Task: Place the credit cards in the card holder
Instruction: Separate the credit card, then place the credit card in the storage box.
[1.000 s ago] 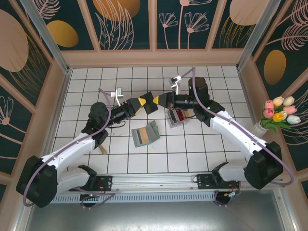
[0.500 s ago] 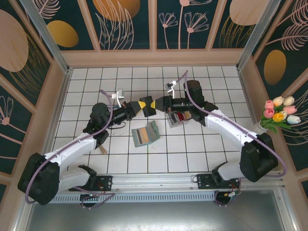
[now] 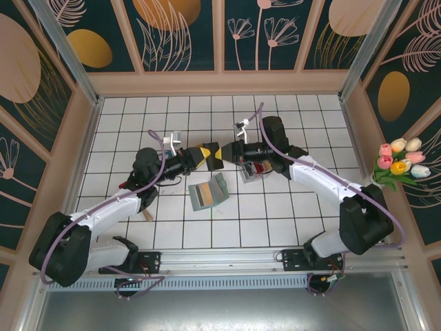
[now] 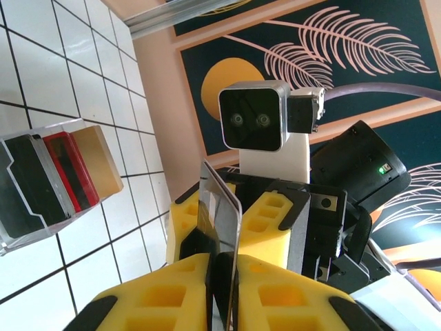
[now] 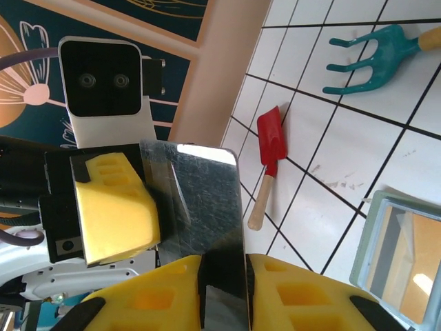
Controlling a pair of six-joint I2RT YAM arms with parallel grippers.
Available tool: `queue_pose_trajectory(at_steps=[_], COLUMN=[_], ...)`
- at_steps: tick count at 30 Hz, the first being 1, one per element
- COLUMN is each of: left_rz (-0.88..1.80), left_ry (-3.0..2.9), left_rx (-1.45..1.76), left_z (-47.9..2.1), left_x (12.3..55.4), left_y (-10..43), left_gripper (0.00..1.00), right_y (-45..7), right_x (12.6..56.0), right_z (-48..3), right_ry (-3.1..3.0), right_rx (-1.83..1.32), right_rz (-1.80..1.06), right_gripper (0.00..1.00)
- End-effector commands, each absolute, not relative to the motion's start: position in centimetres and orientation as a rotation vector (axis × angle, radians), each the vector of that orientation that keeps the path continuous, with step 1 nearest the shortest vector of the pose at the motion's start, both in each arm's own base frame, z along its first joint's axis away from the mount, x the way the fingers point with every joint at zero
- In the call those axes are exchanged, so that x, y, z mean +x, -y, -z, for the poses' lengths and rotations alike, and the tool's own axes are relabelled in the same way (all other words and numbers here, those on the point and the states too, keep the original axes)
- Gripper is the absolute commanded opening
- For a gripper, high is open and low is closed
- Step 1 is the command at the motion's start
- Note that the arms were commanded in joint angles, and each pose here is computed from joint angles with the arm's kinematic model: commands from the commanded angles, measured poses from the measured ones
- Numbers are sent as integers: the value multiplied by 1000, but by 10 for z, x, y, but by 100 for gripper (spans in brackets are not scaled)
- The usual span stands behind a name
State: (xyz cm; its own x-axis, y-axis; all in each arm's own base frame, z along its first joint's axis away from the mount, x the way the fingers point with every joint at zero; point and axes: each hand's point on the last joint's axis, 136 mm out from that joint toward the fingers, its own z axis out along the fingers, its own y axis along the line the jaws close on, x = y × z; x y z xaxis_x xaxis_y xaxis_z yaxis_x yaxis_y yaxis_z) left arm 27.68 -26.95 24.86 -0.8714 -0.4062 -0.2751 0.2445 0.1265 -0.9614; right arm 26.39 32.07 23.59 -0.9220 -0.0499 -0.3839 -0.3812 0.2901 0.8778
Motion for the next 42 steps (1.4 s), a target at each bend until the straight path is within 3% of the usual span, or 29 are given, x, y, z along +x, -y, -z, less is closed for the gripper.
queue_pose_trajectory(at_steps=[1, 7, 17, 24, 30, 36, 42], left_rz=[1876, 1873, 1868, 1836, 1710, 1484, 1398], left_ry=[-1837, -1852, -1842, -1872, -1958, -2104, -2158], left_rx=[-60, -73, -76, -103, -186, -279, -301], left_z=[-273, -268, -269, -260, -236, -203, -190], left_x=[268, 268, 267, 270, 276, 288, 287], left_y=[274, 273, 271, 270, 262, 248, 241], left_gripper=[19, 19, 18, 9, 8, 5, 5], right_y=[-317, -306, -297, -288, -247, -193, -177], right_x=[269, 278, 282, 286, 303, 325, 336], right_z=[-216, -210, -208, -214, -224, -175, -137], right_ry=[-2347, -2353, -2367, -2345, -2309, -2493, -2558], right_rx=[-355, -287, -249, -231, -115, -67, -208], right_rz=[-1606, -1585, -1549, -1514, -1311, -707, -371], right_gripper=[22, 17, 17, 7, 2, 2, 1])
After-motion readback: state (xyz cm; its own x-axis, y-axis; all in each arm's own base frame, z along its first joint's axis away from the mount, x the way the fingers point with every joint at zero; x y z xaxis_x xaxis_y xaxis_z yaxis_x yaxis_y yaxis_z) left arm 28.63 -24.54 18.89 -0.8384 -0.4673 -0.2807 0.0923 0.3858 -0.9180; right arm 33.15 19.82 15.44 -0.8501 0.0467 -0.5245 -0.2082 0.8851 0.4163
